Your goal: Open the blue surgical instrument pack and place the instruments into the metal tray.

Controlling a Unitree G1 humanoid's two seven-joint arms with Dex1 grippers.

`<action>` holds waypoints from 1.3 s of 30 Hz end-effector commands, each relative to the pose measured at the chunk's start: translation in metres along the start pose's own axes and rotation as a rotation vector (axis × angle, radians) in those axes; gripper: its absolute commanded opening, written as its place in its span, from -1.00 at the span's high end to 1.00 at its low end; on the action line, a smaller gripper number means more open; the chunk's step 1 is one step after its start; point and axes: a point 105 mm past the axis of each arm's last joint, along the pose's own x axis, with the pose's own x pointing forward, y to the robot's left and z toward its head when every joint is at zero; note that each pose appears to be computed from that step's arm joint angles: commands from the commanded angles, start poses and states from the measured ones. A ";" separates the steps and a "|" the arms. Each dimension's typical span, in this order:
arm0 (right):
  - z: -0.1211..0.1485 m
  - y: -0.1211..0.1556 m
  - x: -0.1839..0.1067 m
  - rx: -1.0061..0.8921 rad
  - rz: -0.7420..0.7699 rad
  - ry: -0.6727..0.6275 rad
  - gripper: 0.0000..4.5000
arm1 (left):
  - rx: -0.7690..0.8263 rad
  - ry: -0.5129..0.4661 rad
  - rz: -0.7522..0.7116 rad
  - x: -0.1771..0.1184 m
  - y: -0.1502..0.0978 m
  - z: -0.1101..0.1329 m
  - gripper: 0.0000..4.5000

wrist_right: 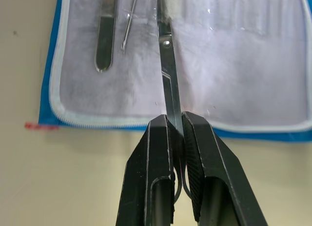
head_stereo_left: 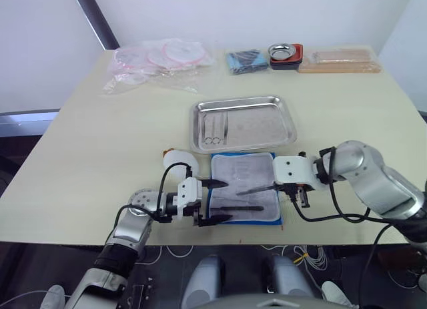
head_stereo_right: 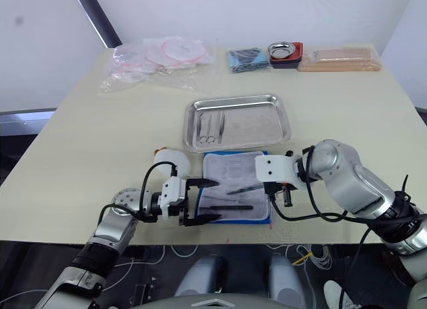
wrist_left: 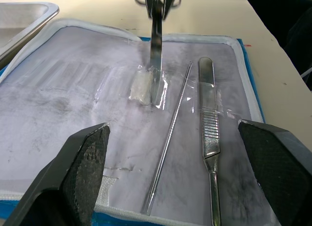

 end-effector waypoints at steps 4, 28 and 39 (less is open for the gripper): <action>0.002 -0.007 -0.024 -0.041 -0.051 -0.008 0.98 | -0.150 0.148 -0.018 -0.001 -0.020 -0.044 -1.00; 0.010 -0.042 -0.024 0.239 -0.248 -0.289 0.98 | -0.161 0.159 -0.008 0.001 -0.020 -0.049 -1.00; 0.049 -0.077 0.008 0.529 -0.410 -0.499 0.98 | -0.183 0.172 0.023 0.000 -0.017 -0.053 -1.00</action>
